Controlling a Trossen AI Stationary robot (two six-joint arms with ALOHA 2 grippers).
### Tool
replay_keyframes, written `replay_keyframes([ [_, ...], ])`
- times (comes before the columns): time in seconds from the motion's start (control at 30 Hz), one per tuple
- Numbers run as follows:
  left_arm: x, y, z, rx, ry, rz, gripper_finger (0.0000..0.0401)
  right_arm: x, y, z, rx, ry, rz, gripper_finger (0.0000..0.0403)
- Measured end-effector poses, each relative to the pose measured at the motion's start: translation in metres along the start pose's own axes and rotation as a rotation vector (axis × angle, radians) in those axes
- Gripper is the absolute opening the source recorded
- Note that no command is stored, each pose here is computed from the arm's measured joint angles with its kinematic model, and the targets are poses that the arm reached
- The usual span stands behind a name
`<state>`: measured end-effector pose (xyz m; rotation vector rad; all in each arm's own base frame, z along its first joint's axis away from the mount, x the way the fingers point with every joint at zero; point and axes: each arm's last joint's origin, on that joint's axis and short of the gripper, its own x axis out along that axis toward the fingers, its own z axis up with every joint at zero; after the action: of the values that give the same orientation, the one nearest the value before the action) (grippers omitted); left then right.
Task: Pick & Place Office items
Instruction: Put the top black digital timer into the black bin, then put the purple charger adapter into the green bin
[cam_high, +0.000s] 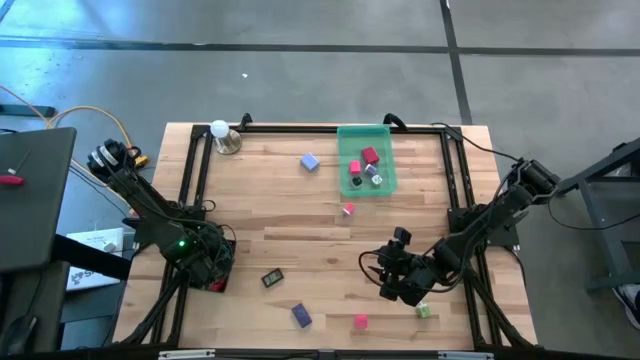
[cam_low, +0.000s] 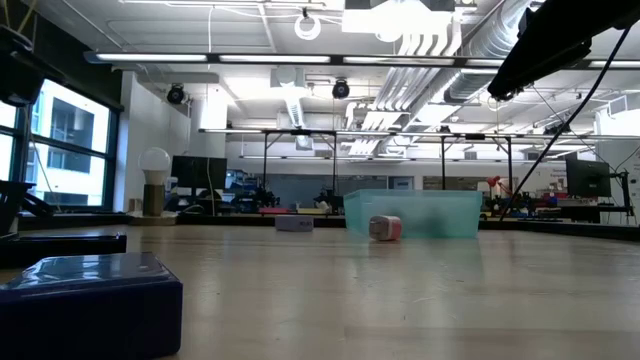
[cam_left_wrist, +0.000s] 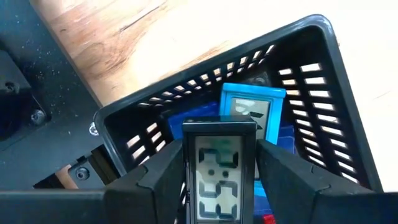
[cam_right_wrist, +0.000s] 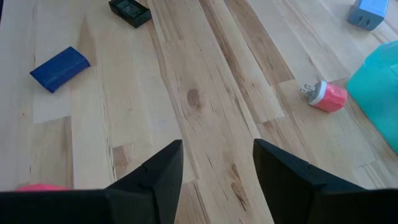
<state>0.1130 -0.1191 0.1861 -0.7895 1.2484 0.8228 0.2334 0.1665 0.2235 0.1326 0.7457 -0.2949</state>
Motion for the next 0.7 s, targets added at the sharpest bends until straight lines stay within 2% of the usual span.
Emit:
replay_keyframes([
  [0.13,0.0000,-0.0003,-0.0006,0.056,0.016,0.000,0.0192,0.0000,0.0000,0.0000,0.000,-0.001,-0.001,0.0183],
  [0.7,0.0001,-0.0003,-0.0005,0.068,0.027,0.004,0.0195,0.0000,0.0000,0.0000,0.000,-0.001,-0.001,0.0183],
])
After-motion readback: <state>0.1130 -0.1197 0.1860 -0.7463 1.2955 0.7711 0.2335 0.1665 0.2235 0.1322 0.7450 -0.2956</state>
